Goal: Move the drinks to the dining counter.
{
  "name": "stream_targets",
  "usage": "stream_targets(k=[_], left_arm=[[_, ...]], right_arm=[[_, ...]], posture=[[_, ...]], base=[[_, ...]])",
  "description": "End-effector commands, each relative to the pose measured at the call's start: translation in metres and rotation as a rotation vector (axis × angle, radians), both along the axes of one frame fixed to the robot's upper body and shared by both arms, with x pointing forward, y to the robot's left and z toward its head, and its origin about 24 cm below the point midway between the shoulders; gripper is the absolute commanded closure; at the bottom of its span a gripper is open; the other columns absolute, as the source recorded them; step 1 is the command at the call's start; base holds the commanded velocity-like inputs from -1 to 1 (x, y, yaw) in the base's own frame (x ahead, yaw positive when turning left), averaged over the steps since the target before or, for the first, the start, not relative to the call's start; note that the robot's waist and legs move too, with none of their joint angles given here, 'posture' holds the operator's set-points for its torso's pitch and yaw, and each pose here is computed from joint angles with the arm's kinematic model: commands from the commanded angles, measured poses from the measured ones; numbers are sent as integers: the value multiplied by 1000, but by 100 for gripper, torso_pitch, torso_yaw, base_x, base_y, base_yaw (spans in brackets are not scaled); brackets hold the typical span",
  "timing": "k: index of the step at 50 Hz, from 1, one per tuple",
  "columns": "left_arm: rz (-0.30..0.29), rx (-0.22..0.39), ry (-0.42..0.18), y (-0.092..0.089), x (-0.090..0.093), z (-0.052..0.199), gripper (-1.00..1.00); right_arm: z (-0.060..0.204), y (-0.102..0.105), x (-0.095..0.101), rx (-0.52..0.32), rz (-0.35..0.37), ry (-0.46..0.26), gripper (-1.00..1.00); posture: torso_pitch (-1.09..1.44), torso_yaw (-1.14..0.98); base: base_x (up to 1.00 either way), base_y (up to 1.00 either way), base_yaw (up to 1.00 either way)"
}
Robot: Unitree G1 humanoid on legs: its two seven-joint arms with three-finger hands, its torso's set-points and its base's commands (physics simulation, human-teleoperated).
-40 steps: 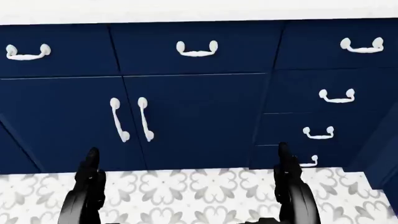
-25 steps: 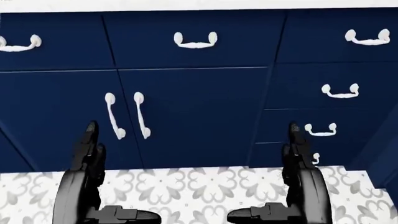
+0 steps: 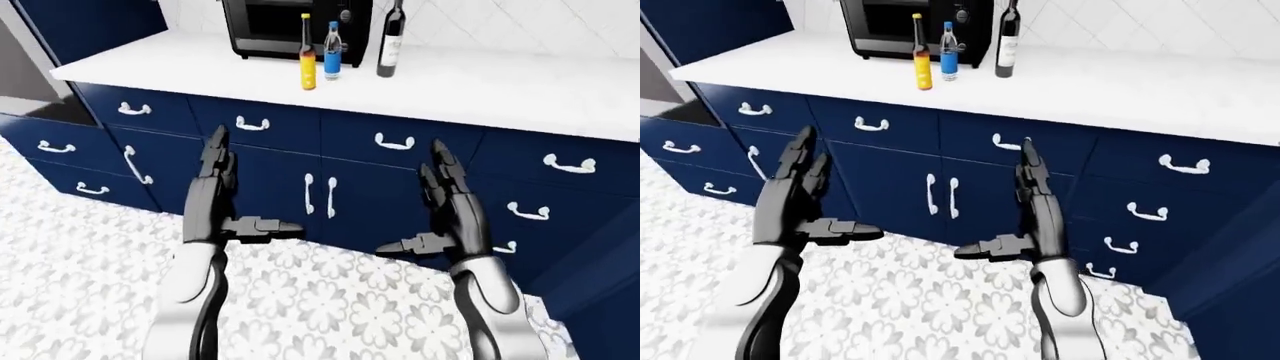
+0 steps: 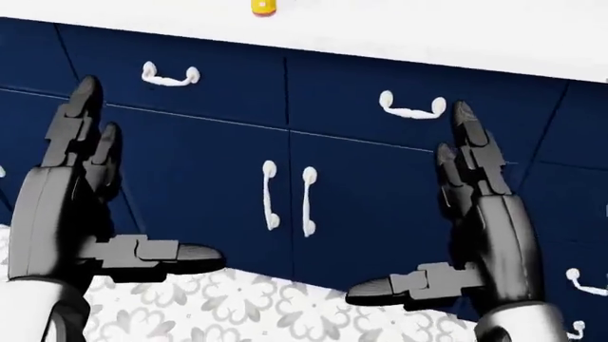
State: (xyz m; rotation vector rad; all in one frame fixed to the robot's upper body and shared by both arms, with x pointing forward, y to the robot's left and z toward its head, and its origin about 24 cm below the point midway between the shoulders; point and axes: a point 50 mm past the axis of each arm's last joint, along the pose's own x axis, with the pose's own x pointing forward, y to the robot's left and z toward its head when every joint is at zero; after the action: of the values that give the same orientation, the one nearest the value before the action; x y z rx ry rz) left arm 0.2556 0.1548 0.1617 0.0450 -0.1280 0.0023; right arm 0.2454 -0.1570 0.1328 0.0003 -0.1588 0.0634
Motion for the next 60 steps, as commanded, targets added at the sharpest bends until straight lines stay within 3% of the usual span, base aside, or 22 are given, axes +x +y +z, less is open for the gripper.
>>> stream_targets(k=[1, 8, 21, 29, 36, 53, 60], left_arm=[[-51, 2, -80, -9, -2, 16, -100], [-58, -8, -93, -8, -1, 22, -100], [-47, 9, -103, -7, -2, 29, -100], [-37, -6, -98, -2, -20, 41, -100], [-29, -8, -91, 0, -37, 47, -100], [-31, 7, -128, -4, -44, 63, -100], [-21, 5, -125, -4, -35, 55, -100]], right_arm=[[18, -6, -3, -11, -30, -93, -100], [29, -10, -5, -28, -69, -118, -100], [48, -14, -17, -30, -72, -170, -100], [69, -11, -34, -30, -62, -184, -100], [77, -1, -36, -42, -29, -167, -100], [74, -5, -43, -25, -29, -183, -100], [69, -11, -37, -5, -41, -184, -100]], posture=[[0, 0], [0, 0], [0, 0], [0, 0], [0, 0], [0, 0], [0, 0]], base=[[0, 0, 100], [0, 0, 40], [32, -21, 0], [39, -11, 0], [39, -11, 0], [39, -9, 0], [40, -7, 0]])
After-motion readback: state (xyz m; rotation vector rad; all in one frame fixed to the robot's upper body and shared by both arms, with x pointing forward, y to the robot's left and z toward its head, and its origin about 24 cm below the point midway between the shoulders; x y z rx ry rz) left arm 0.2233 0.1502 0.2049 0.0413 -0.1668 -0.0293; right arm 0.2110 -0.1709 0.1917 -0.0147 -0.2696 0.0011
